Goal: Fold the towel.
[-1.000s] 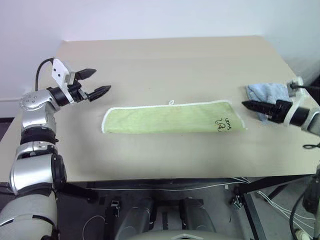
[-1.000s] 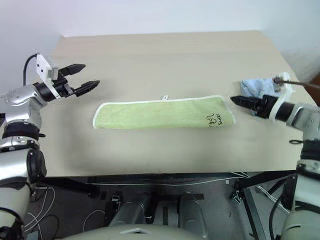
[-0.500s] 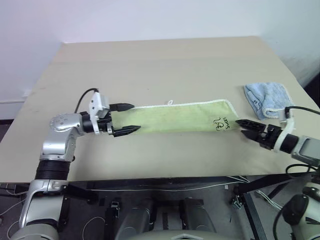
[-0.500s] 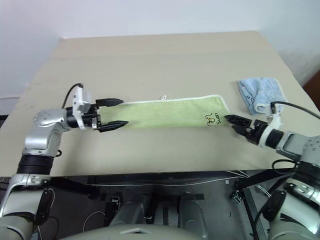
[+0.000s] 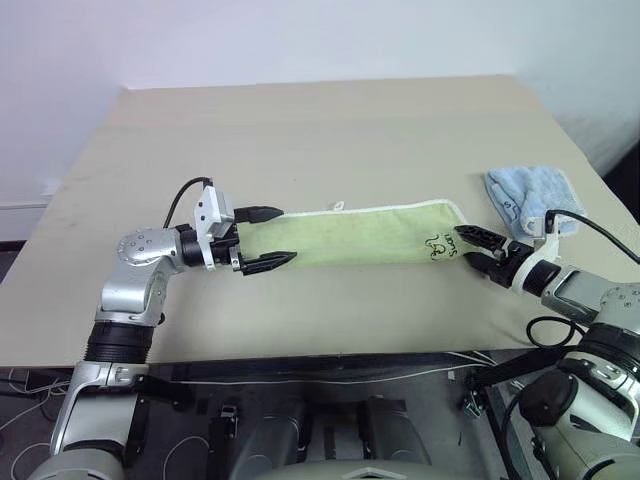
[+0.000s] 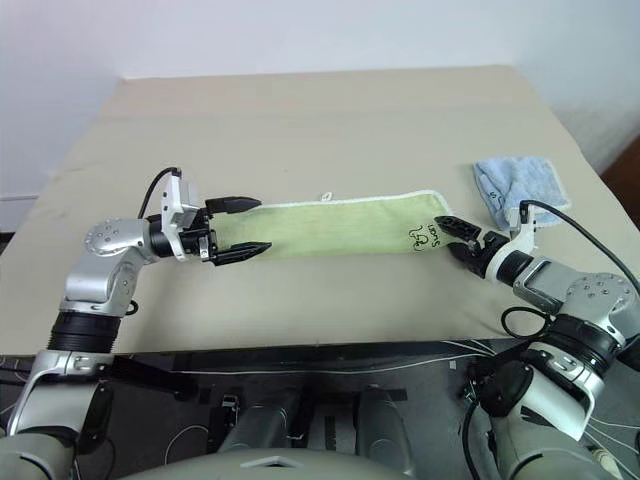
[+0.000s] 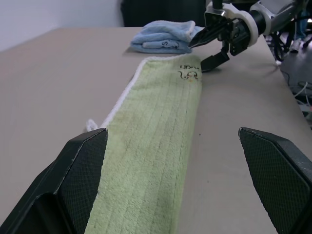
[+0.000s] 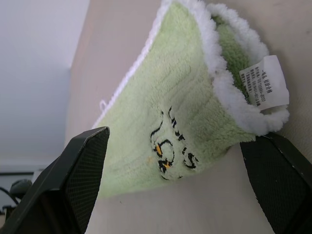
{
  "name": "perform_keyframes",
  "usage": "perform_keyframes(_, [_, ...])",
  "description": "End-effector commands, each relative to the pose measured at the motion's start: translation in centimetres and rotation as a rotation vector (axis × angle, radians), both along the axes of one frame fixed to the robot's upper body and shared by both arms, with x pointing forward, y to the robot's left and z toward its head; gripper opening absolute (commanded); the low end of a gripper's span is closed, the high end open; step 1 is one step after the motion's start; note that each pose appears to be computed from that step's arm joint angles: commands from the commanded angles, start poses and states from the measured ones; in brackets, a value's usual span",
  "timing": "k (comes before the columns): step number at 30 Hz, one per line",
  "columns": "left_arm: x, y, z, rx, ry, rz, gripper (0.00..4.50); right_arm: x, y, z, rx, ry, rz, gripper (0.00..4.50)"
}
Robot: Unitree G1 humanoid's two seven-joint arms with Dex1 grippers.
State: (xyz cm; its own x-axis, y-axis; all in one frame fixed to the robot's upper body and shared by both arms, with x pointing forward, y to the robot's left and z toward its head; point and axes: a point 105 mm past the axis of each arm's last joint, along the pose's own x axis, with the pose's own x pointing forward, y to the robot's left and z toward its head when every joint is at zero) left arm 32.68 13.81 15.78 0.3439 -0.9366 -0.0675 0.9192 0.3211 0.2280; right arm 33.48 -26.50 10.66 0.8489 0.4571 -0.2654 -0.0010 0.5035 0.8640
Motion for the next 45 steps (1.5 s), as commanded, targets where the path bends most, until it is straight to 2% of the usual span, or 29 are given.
perform_keyframes(1, [-0.3,0.3,0.7,0.001,-0.045,0.005,4.5,0.4,-1.7,-0.1,-0.01,0.019,-0.102,4.4])
perform_keyframes(11, [0.0,0.1,0.7,-0.002,-0.055,0.015,4.5,1.0,-3.2,-0.9,0.002,0.05,-0.207,4.4])
perform_keyframes(19, [0.1,0.2,0.7,0.005,-0.055,0.018,4.5,-0.5,-5.0,-0.9,-0.053,0.085,-0.21,4.4])
perform_keyframes(26, [0.1,0.2,0.6,0.006,-0.055,0.018,4.5,-0.9,-4.4,-1.9,-0.063,0.125,-0.179,4.4])
perform_keyframes(32, [0.1,-0.3,0.5,-0.001,-0.049,0.01,4.5,0.5,-2.4,-2.0,-0.007,0.102,-0.142,4.4])
perform_keyframes(36, [0.1,-0.3,0.6,0.003,-0.052,0.011,4.5,1.2,-1.9,-2.1,0.005,0.105,-0.132,3.51])
perform_keyframes(45, [0.1,-0.1,0.5,0.007,-0.051,0.024,4.5,1.5,-2.8,-2.9,0.004,0.124,-0.173,0.44])
